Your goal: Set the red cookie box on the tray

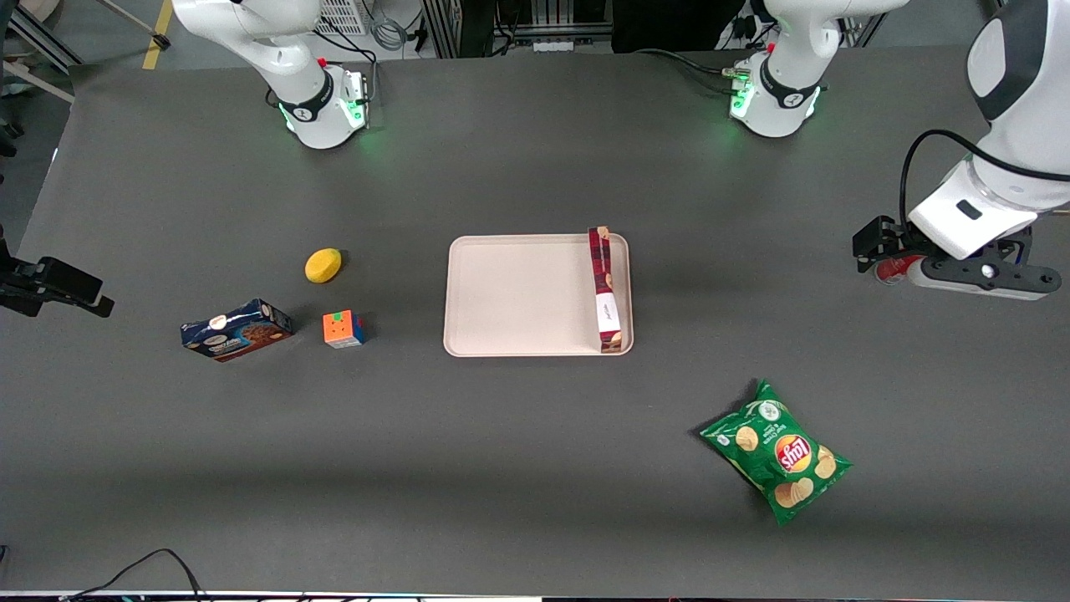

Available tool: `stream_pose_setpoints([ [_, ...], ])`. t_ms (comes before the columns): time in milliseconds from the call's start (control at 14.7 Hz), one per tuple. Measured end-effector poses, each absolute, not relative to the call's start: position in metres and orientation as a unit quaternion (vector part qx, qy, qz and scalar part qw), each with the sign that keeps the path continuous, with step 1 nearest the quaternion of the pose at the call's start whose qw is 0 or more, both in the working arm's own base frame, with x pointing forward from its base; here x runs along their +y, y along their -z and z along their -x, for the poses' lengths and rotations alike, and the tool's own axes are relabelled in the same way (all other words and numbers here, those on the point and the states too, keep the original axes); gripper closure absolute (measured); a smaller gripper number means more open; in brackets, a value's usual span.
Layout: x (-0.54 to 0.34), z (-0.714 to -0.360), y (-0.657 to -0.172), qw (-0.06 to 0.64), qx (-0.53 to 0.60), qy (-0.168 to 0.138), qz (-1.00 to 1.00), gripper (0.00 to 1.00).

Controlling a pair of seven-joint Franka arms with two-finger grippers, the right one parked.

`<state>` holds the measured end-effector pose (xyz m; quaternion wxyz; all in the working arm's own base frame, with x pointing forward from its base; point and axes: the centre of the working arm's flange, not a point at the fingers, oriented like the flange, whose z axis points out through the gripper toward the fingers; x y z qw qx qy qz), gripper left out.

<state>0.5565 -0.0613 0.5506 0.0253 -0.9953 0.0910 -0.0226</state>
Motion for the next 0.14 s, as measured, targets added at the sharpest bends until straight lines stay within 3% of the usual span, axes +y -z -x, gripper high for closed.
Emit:
stream_pose_setpoints([
  [136,-0.0607,-0.5621,-0.5537,0.024,0.090,0.025,0.995,0.00],
])
